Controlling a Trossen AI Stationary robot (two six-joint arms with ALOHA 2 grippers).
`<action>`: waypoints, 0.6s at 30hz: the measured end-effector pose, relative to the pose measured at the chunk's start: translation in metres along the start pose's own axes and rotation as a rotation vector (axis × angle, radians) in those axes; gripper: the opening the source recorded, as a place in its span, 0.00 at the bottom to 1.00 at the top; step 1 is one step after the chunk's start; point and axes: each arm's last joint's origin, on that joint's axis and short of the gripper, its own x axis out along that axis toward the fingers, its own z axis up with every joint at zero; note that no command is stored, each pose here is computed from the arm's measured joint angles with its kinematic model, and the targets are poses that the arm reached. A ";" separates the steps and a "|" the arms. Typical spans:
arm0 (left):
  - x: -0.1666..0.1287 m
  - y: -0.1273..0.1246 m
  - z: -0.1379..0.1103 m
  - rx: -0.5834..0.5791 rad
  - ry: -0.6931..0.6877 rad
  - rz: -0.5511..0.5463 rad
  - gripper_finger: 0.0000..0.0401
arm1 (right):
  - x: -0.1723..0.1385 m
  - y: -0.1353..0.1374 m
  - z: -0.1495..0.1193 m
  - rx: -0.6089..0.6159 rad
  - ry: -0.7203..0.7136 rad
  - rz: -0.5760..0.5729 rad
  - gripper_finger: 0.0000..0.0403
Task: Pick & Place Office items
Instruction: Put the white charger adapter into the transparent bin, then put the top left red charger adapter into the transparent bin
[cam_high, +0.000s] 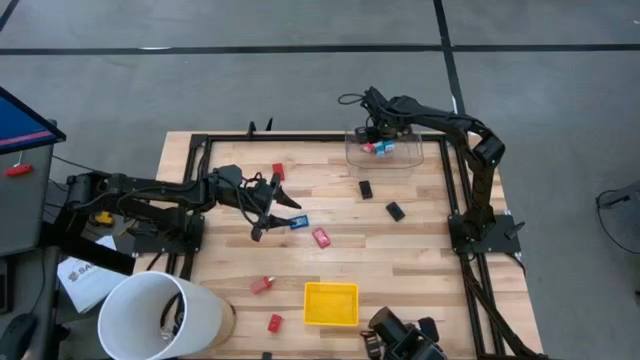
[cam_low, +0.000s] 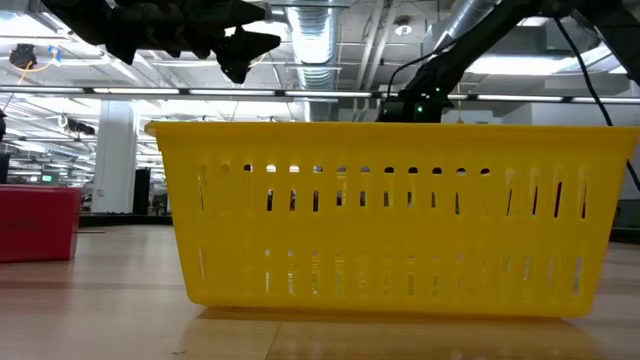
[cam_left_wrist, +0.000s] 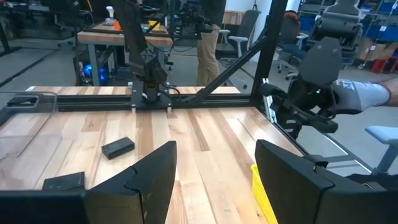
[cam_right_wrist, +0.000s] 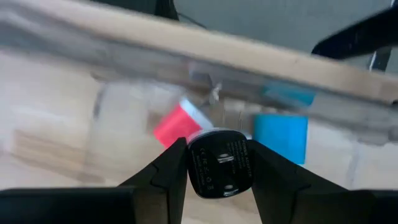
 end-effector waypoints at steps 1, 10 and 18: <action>0.000 0.000 0.000 -0.001 0.000 0.000 0.53 | 0.003 -0.001 -0.002 0.000 0.006 0.000 0.34; 0.000 0.000 0.000 -0.002 0.000 0.001 0.53 | 0.008 -0.006 -0.001 -0.018 -0.008 0.004 0.39; 0.000 0.000 0.000 -0.003 0.000 0.001 0.53 | 0.008 -0.005 0.000 -0.033 -0.012 0.022 0.53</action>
